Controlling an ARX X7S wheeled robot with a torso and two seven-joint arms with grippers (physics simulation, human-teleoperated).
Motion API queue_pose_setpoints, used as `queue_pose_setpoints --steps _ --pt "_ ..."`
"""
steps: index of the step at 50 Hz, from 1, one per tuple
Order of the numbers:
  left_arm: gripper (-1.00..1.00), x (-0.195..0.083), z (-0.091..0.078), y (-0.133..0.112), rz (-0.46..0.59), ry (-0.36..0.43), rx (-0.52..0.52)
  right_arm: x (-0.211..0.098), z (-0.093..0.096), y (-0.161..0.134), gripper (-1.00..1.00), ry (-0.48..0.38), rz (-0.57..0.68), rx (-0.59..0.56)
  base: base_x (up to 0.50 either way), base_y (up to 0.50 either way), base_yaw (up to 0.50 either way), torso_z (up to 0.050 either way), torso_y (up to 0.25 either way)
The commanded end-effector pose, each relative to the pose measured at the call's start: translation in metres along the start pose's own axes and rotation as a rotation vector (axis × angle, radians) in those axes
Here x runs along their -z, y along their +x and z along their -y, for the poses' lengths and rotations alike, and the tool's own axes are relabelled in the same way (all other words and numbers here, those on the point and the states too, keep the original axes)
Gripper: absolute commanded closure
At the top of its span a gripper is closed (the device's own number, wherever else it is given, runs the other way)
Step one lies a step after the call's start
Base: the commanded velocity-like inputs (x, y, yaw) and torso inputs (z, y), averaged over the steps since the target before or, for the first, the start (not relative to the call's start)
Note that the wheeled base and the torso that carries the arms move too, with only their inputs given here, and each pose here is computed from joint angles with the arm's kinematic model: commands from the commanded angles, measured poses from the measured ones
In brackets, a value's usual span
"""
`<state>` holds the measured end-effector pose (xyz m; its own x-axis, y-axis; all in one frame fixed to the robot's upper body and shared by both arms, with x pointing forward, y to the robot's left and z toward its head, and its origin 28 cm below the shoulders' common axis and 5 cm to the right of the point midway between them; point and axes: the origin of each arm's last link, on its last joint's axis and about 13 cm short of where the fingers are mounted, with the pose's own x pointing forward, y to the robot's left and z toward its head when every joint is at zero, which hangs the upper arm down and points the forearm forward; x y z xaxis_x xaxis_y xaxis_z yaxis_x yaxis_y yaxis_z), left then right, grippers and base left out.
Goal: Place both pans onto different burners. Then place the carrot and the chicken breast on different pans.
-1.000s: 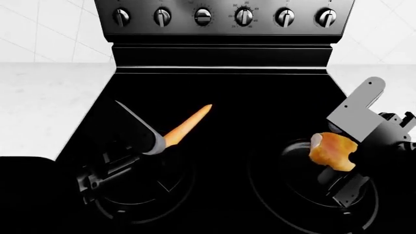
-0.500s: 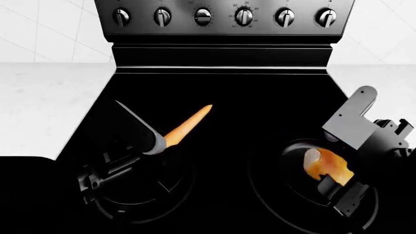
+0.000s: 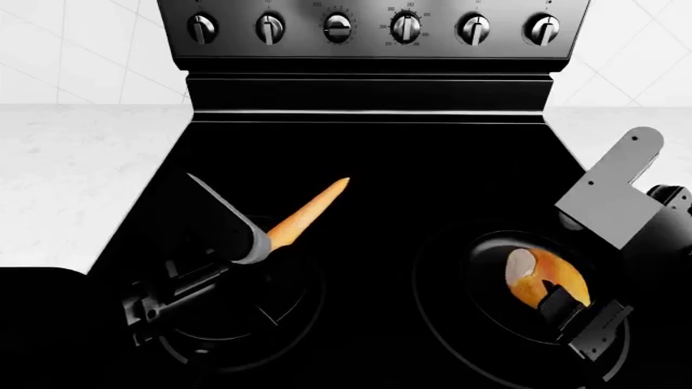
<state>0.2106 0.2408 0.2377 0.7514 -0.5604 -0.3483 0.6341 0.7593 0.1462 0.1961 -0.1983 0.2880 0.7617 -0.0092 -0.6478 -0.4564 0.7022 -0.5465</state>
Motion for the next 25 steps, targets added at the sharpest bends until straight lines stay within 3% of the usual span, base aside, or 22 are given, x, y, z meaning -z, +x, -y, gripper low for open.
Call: queue_pose_setpoints --steps 1,9,25 --pt "1.00 0.001 0.000 -0.011 -0.023 0.015 -0.046 0.006 -0.016 -0.018 -1.00 0.000 0.066 0.029 0.00 0.00 0.00 0.000 0.000" --pt "1.00 -0.001 -0.002 -0.023 -0.052 0.028 -0.101 0.016 -0.029 -0.025 -1.00 0.023 0.116 0.018 0.00 0.00 0.00 0.000 0.000" --pt "1.00 0.001 -0.003 -0.047 -0.149 0.025 -0.176 0.016 -0.031 -0.020 -1.00 0.014 0.139 0.006 0.00 0.00 0.00 0.000 0.000"
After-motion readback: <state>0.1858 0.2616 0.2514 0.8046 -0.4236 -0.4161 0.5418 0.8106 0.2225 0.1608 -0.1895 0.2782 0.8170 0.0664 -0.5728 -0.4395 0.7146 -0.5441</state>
